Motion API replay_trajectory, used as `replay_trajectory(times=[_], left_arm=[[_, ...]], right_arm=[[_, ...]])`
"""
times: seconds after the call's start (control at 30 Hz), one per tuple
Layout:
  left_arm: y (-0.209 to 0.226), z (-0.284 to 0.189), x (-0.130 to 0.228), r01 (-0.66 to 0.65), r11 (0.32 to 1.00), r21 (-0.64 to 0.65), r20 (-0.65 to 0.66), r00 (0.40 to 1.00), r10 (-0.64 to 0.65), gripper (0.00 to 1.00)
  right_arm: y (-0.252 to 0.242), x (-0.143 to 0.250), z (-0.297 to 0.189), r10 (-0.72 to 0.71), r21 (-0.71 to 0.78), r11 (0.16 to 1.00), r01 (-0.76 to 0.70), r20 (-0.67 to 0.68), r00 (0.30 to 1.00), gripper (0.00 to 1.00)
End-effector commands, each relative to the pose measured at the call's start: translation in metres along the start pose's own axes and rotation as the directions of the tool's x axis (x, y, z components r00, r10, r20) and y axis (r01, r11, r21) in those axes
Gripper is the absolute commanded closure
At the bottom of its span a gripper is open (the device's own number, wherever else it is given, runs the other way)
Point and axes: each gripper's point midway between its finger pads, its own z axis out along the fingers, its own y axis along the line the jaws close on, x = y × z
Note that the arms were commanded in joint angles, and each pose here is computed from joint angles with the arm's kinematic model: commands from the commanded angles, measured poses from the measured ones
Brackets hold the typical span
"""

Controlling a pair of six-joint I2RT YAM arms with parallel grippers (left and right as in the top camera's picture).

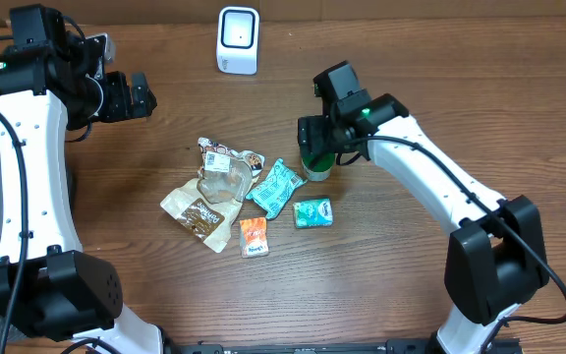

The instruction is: Scan the item barcode

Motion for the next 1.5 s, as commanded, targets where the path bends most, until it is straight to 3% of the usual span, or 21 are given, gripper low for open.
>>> replay_trajectory(times=[0.0, 0.27, 0.6, 0.73, 0.9, 1.1, 1.2, 1.27, 1.37, 1.47], left_arm=[[-0.007, 0.004, 0.000, -0.028, 0.999, 0.024, -0.006, 1.000, 0.028, 0.00], [-0.007, 0.004, 0.000, -0.027, 0.999, 0.024, -0.006, 1.000, 0.027, 0.00], [-0.007, 0.004, 0.000, -0.028, 0.999, 0.024, -0.006, 1.000, 0.028, 0.00], [-0.007, 0.004, 0.000, -0.028, 0.999, 0.024, -0.006, 1.000, 0.028, 0.00], [-0.007, 0.004, 0.000, -0.028, 0.999, 0.024, -0.006, 1.000, 0.028, 0.00], [-0.007, 0.004, 0.000, -0.028, 0.999, 0.024, -0.006, 1.000, 0.028, 0.00], [-0.007, 0.004, 0.000, -0.028, 0.999, 0.024, -0.007, 1.000, 0.028, 0.00], [-0.007, 0.004, 0.000, -0.028, 0.999, 0.024, -0.006, 1.000, 0.028, 0.00], [-0.007, 0.004, 0.000, -0.028, 0.999, 0.024, -0.006, 1.000, 0.028, 0.00], [-0.007, 0.004, 0.000, -0.028, 0.999, 0.024, -0.006, 1.000, 0.028, 0.00]], right_arm=[[-0.013, -0.010, 0.004, 0.192, 0.085, 0.977, -0.195, 0.050, 0.980, 0.17], [-0.003, 0.006, 0.016, 0.210, 0.047, 0.977, -0.208, -0.035, 0.977, 0.20], [0.008, 0.027, 0.015, 0.178, 0.060, 0.983, -0.172, -0.100, 0.979, 0.30], [0.003, 0.034, 0.014, 0.159, 0.082, 0.985, -0.149, -0.126, 0.979, 0.44], [0.001, 0.032, 0.013, 0.040, 0.068, 0.997, -0.031, -0.132, 0.991, 0.51], [0.006, 0.019, 0.013, -0.302, 0.014, 0.953, 0.304, -0.094, 0.949, 0.51], [0.009, 0.013, 0.013, -0.489, -0.004, 0.872, 0.490, -0.070, 0.870, 0.51], [0.009, 0.012, 0.013, -0.622, -0.014, 0.782, 0.623, -0.064, 0.780, 0.51], [0.009, 0.012, 0.014, -0.822, -0.031, 0.568, 0.822, -0.056, 0.566, 0.43], [0.009, 0.013, 0.014, -0.933, -0.046, 0.359, 0.932, -0.049, 0.357, 0.37]])
